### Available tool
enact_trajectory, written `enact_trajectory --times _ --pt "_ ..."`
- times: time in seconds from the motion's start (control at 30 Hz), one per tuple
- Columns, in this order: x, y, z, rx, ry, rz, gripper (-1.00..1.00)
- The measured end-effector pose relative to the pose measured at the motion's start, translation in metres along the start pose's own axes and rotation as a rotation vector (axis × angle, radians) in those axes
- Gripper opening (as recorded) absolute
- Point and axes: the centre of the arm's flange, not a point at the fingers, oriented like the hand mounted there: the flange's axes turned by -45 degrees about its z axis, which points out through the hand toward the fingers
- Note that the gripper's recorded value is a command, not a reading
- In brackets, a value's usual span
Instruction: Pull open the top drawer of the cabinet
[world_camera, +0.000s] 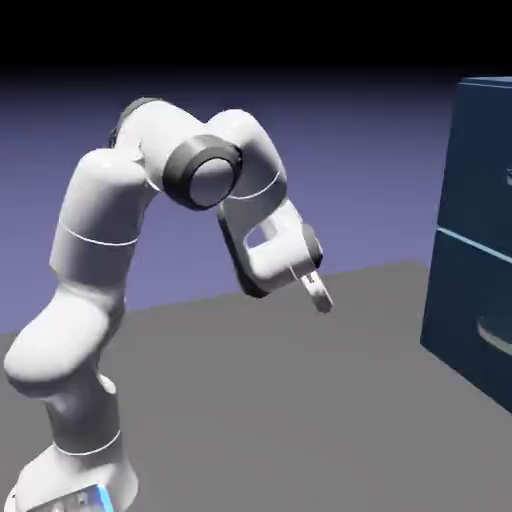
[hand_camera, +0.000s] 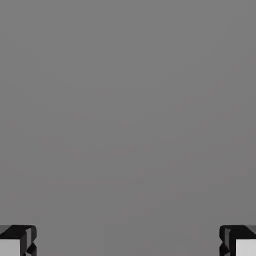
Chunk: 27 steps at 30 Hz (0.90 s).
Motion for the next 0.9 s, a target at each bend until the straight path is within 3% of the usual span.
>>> enact_trajectory --times 0.5,0.9 --pt "-0.070 0.016 -0.017 -0.120 -0.307 -0.811 0.00" --pt "-0.167 -0.055 -0.071 0.143 -0.681 -1.249 0.00"
